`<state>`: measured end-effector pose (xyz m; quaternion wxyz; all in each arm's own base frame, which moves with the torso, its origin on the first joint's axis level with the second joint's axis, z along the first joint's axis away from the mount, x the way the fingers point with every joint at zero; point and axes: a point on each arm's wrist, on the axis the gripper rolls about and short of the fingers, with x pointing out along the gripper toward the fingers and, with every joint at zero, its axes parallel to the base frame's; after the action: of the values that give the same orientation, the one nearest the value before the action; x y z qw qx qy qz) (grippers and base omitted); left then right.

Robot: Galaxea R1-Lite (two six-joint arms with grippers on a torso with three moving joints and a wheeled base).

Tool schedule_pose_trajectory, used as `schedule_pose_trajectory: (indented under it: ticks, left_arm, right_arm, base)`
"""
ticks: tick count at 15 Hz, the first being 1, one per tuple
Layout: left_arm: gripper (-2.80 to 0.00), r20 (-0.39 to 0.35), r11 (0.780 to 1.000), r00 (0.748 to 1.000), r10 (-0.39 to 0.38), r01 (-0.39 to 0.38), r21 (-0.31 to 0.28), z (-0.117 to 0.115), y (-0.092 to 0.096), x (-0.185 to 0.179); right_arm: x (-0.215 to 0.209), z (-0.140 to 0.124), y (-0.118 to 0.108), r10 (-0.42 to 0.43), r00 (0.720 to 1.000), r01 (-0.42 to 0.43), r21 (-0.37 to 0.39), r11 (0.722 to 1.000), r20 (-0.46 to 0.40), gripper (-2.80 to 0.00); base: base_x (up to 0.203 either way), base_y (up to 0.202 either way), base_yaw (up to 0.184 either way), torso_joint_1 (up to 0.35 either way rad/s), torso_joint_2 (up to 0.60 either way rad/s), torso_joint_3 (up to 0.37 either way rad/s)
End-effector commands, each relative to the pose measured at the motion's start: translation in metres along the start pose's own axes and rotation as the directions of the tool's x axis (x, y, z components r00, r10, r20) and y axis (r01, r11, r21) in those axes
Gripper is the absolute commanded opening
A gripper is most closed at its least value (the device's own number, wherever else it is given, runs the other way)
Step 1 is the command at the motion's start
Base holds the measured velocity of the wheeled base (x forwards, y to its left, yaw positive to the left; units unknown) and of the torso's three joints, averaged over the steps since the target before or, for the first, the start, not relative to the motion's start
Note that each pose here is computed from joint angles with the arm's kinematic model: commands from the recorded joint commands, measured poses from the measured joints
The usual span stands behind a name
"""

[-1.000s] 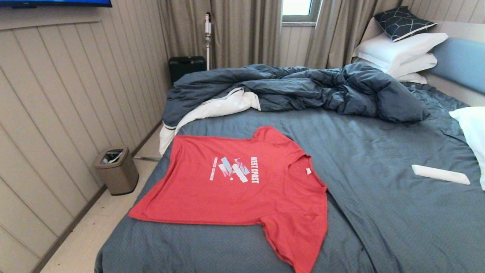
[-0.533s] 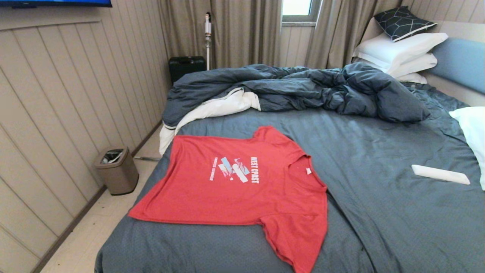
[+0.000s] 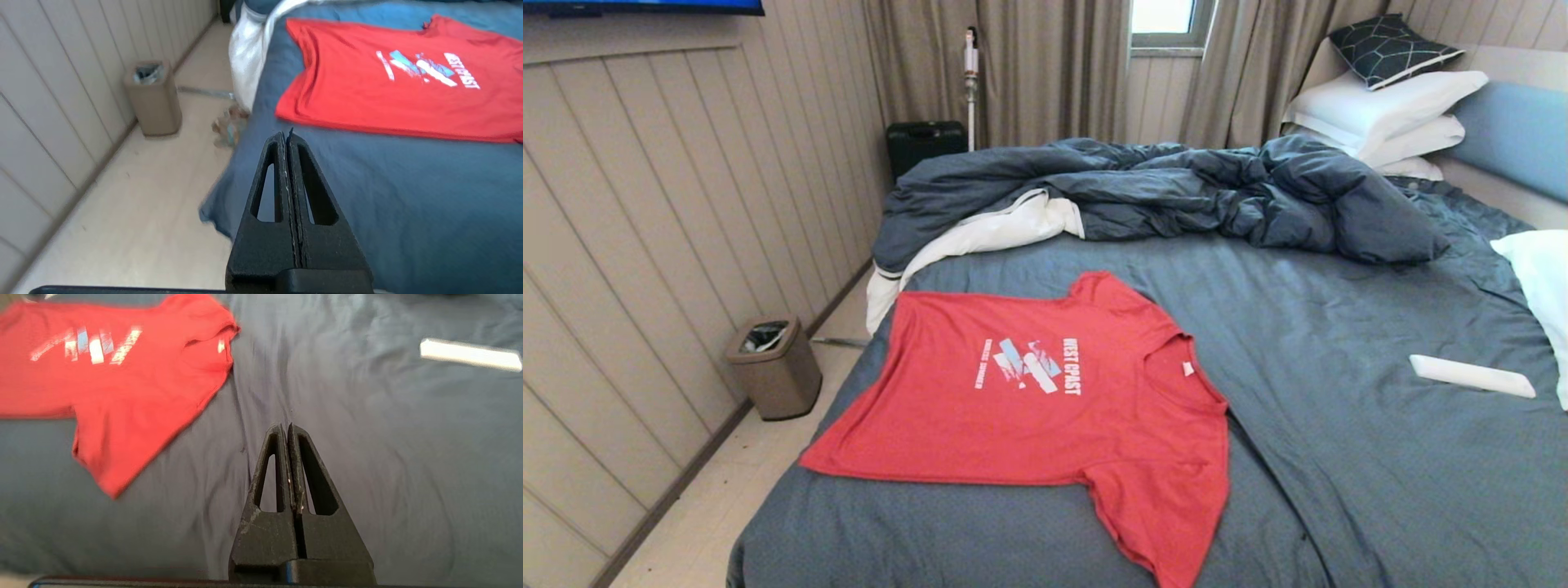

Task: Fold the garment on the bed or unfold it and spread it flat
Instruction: Fold the red T-shirt

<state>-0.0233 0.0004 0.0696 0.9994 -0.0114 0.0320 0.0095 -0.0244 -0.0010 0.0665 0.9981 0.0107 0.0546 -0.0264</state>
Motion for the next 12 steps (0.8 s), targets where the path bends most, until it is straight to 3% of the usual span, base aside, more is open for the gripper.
schedule_pose_trajectory:
  ticks: [1,2,4,8,10,12]
  left_arm:
    - [-2.8,-0.027,1.0,1.0,-0.004,0.004,-0.012,-0.003,0.0,0.0]
    - [-2.8,-0.025,1.0,1.0,-0.009,0.008,-0.014,-0.001,0.0,0.0]
    - [-2.8,-0.061,1.0,0.998,-0.025,0.024,-0.019,0.022,-0.001,0.003]
    - [-2.8,-0.178,0.991,0.98,-0.093,0.074,-0.108,0.1,-0.005,0.036]
    - [-2.8,-0.244,0.986,0.963,-0.116,0.082,-0.148,0.133,-0.007,0.063]
    - [-2.8,-0.333,0.98,0.932,-0.145,0.088,-0.181,0.152,-0.009,0.095]
  right_arm:
    - [-0.004,0.004,0.0,0.002,1.0,-0.002,-0.002,1.0,-0.022,-2.8]
    - [-0.005,0.013,0.0,0.005,1.0,-0.005,-0.001,1.0,-0.004,-2.8]
    - [0.002,0.037,0.001,0.007,0.999,-0.008,-0.001,1.0,-0.049,-2.8]
    - [0.042,0.116,0.005,0.009,0.994,-0.004,0.048,0.999,-0.108,-2.8]
    - [0.071,0.156,0.008,0.006,0.993,0.005,0.094,0.996,-0.119,-2.8]
    - [0.108,0.177,0.009,-0.002,0.984,0.026,0.131,0.991,-0.18,-2.8]
  base:
    - [0.0,0.0,0.0,0.0,0.0,0.0]
    - [0.0,0.0,0.0,0.0,0.0,0.0]
    - [0.0,0.0,0.0,0.0,0.0,0.0]
    - [0.0,0.0,0.0,0.0,0.0,0.0]
    - [0.0,0.0,0.0,0.0,0.0,0.0]
    - [0.0,0.0,0.0,0.0,0.0,0.0]
